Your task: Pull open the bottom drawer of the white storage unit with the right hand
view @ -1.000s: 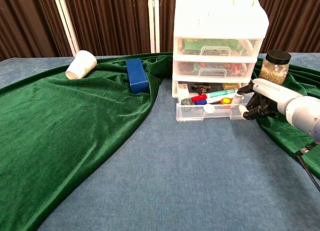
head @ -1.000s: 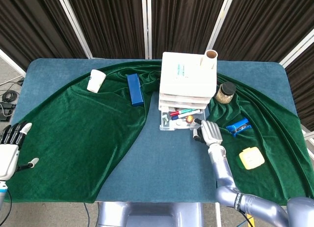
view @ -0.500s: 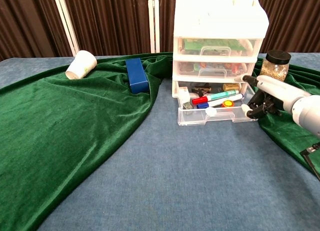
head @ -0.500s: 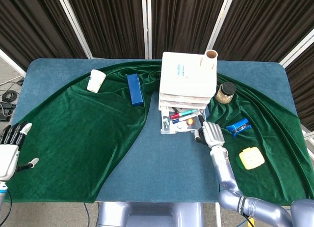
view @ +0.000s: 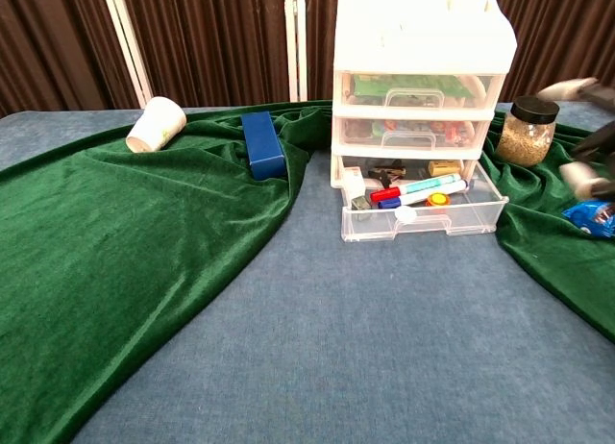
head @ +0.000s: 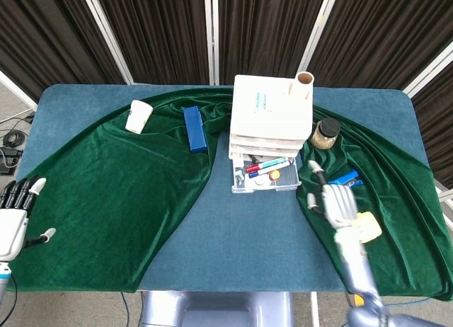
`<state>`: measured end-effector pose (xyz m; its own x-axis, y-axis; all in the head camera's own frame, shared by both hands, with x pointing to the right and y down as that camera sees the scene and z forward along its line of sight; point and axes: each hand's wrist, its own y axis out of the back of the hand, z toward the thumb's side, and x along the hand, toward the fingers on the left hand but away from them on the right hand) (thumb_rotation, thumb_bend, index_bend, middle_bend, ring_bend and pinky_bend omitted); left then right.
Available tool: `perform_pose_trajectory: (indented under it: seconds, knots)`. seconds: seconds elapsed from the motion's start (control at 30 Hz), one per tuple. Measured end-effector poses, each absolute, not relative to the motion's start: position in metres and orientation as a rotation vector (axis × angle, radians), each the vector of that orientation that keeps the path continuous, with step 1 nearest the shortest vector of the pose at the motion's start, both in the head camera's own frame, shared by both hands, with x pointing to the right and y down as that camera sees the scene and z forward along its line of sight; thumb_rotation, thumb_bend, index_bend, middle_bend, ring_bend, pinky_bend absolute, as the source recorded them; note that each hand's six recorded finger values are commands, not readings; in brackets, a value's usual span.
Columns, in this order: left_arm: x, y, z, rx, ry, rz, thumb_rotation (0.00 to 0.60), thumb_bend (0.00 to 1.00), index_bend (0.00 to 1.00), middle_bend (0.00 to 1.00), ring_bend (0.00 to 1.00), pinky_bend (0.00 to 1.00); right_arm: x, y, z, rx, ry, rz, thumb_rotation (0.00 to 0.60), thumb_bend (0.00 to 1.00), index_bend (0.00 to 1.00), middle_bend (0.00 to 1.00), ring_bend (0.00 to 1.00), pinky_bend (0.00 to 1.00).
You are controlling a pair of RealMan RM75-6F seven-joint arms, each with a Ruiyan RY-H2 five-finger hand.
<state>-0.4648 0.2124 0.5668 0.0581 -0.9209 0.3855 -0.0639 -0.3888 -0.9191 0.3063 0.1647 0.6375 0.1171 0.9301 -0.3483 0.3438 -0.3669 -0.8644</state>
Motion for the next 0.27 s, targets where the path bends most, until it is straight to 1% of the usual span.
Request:
perform_pose_trajectory:
  seconds: [0.07, 0.1, 0.13, 0.17, 0.2, 0.23, 0.27]
  knots:
    - [-0.463, 0.215, 0.568, -1.570, 1.004, -1.424, 0.600, 0.09, 0.00, 0.00, 0.00, 0.00, 0.323, 0.173, 0.622, -1.756, -1.238, 1.205, 0.600, 0.30, 0.03, 0.22, 0.26, 0.29]
    - [-0.462, 0.216, 0.569, -1.569, 0.998, -1.425, 0.600, 0.09, 0.00, 0.00, 0.00, 0.00, 0.332, 0.177, 0.615, -1.740, -1.232, 1.195, 0.600, 0.25, 0.02, 0.15, 0.18, 0.22]
    - [-0.462, 0.218, 0.571, -1.567, 0.992, -1.427, 0.600, 0.09, 0.00, 0.00, 0.00, 0.00, 0.341, 0.181, 0.610, -1.722, -1.226, 1.189, 0.600, 0.19, 0.01, 0.07, 0.09, 0.12]
    - [-0.461, 0.219, 0.572, -1.565, 0.988, -1.429, 0.600, 0.09, 0.00, 0.00, 0.00, 0.00, 0.353, 0.185, 0.603, -1.690, -1.215, 1.192, 0.600, 0.15, 0.00, 0.02, 0.03, 0.05]
    - [-0.461, 0.219, 0.573, -1.564, 0.983, -1.431, 0.600, 0.09, 0.00, 0.00, 0.00, 0.00, 0.362, 0.188, 0.599, -1.664, -1.203, 1.201, 0.600, 0.13, 0.00, 0.01, 0.01, 0.02]
    - [-0.461, 0.220, 0.575, -1.561, 0.977, -1.436, 0.600, 0.09, 0.00, 0.00, 0.00, 0.00, 0.370, 0.192, 0.597, -1.640, -1.190, 1.212, 0.600, 0.11, 0.00, 0.00, 0.00, 0.00]
    - [-0.461, 0.221, 0.577, -1.560, 0.972, -1.439, 0.600, 0.08, 0.00, 0.00, 0.00, 0.00, 0.381, 0.197, 0.593, -1.609, -1.172, 1.229, 0.600, 0.09, 0.00, 0.00, 0.00, 0.00]
